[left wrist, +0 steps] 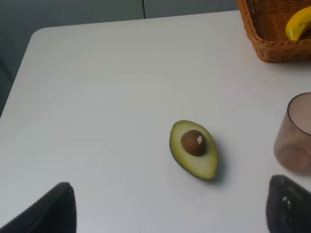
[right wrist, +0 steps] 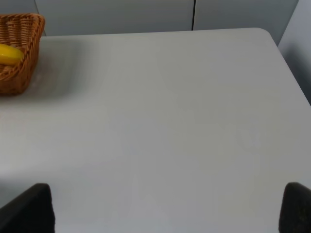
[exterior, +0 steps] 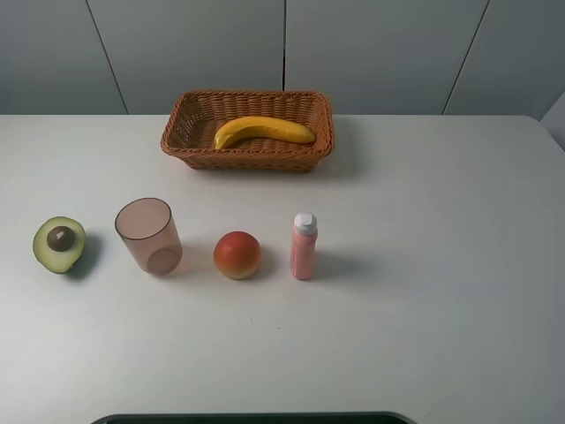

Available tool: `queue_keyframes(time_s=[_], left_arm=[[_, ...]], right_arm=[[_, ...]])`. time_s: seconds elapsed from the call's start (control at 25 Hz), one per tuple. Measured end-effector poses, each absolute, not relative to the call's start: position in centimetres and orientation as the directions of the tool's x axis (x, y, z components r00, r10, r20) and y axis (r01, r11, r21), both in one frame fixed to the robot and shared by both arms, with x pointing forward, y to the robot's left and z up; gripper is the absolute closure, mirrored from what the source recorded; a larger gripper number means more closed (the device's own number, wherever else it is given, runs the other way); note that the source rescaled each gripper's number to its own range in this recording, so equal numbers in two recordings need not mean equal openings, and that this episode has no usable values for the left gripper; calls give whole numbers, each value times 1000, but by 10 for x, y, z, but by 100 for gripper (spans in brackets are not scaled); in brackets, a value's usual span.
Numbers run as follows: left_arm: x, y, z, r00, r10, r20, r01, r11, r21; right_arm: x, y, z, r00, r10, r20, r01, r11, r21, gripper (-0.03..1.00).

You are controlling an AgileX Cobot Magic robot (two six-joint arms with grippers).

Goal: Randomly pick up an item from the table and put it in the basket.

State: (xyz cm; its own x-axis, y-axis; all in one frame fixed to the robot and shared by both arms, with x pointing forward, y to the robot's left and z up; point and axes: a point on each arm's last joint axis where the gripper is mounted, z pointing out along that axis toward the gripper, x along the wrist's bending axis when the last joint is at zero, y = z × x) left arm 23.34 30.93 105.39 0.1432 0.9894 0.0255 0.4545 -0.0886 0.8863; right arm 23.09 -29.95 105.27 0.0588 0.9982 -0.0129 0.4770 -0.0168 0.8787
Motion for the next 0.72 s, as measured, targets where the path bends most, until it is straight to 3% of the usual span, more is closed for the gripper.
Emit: queue_keyframes(time_s=[0.72], left_arm=[[233,309,1054,143,989,25,454,-89,886]], right_arm=[[231,-299,1053,59,998,-13,477,-17,879,-3]])
